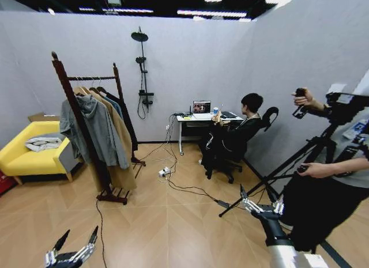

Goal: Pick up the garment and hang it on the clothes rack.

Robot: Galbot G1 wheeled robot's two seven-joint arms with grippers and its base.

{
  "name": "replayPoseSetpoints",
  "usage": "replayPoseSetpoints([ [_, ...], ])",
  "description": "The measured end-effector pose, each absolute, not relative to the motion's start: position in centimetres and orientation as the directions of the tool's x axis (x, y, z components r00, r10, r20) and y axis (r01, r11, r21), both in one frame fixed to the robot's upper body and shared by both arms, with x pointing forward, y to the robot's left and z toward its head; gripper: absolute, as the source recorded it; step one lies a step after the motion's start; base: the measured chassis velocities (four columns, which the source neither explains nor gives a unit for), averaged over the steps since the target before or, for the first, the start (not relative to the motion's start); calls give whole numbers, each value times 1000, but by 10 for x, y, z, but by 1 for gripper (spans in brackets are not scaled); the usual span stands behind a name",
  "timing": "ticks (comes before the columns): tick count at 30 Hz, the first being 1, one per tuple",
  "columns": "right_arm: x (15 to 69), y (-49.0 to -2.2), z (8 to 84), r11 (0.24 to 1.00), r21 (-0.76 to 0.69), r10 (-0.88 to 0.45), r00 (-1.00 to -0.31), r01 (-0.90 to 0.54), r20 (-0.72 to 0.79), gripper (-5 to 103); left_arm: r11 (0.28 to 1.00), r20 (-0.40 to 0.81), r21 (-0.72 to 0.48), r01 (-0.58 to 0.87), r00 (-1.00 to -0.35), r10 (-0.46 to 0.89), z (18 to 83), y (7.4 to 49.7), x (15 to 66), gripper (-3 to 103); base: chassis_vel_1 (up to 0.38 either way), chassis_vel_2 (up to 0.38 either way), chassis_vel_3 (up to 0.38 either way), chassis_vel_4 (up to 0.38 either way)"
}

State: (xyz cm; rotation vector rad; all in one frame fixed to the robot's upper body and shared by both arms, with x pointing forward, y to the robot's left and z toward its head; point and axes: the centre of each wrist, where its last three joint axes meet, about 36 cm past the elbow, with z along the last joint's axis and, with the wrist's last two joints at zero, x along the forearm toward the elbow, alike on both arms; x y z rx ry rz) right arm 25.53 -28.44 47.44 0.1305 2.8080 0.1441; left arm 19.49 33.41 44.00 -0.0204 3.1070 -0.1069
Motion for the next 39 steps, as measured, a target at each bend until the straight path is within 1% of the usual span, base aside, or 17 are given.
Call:
replayPoseSetpoints([
  [7, 256, -283, 478, 991, 120, 98, -940, 62, -327, 100, 998, -32, -69, -12, -999, -14, 440, 334, 195, 100, 0, 0, 0, 0],
  [18, 255, -285, 477, 996, 92, 44, -952, 16, -304, 100, 998, -32, -69, -12, -999, -14, 440, 334, 195, 100, 0, 0, 0, 0],
  [26, 255, -288, 472, 998, 64, 37, -953, 19, -301, 100, 998, -32, -69, -12, -999, -14, 440, 334, 195, 100, 0, 0, 0, 0],
  [33, 253, -289, 475, 998, 55, 41, -950, 25, -311, 100, 998, -32, -69, -12, -999, -14, 440, 334, 195, 100, -89, 117, 104, -93],
  [39, 251, -291, 474, 998, 57, 50, -948, 34, -316, 100, 998, -32, -69, -12, -999, -14, 440, 334, 195, 100, -213, 215, 216, -206],
])
